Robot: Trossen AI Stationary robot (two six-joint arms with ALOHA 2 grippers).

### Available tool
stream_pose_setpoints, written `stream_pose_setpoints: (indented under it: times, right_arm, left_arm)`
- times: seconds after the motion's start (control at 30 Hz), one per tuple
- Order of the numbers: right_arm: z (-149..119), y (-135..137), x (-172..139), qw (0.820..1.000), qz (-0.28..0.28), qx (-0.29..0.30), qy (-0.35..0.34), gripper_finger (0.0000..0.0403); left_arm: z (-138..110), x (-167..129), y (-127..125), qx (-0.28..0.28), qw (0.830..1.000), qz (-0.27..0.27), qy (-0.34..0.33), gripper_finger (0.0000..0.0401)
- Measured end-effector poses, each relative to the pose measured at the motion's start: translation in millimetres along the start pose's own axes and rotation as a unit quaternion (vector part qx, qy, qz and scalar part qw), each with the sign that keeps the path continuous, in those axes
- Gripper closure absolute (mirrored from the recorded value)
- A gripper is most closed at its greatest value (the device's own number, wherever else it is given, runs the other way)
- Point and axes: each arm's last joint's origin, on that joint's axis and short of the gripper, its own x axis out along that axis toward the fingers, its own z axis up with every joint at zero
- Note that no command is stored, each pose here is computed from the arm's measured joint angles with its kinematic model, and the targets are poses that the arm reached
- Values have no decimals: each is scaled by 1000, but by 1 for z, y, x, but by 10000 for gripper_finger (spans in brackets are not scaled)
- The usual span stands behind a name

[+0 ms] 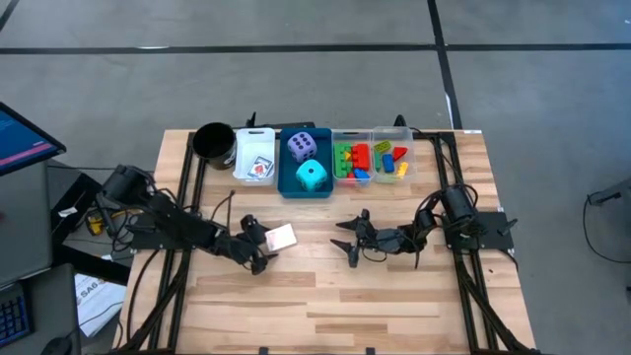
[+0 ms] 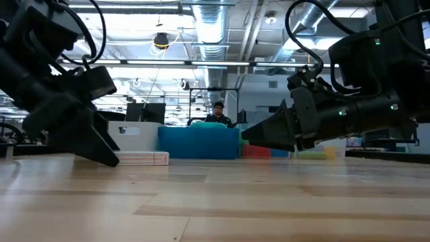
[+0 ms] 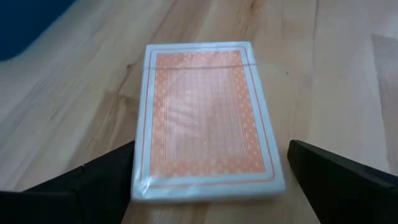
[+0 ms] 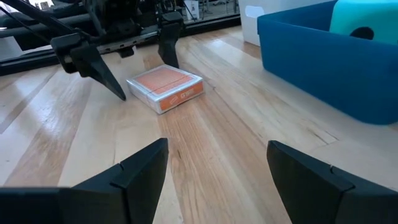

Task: Pick & Place Toys
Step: Put the orange playing card into the white bin

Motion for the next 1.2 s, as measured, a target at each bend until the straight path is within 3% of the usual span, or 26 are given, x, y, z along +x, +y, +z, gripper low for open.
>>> stream_pose_setpoints:
  times: [0.3,0.57,0.9,1.2]
  right_arm:
    - [0,0,0,1000,0,3,0,133]
    - [0,0,0,1000,-1,8,2,133]
    - [0,0,0,1000,-1,8,2,133]
    - [0,0,0,1000,-1,8,2,133]
  left_arm:
    - [-3,4,-1,2,1000,7,8,16]
    - [-3,4,-1,1,1000,12,8,101]
    - [4,0,-1,-6,1000,9,-20,101]
    - [45,-31,14,-36,991,38,-125,101]
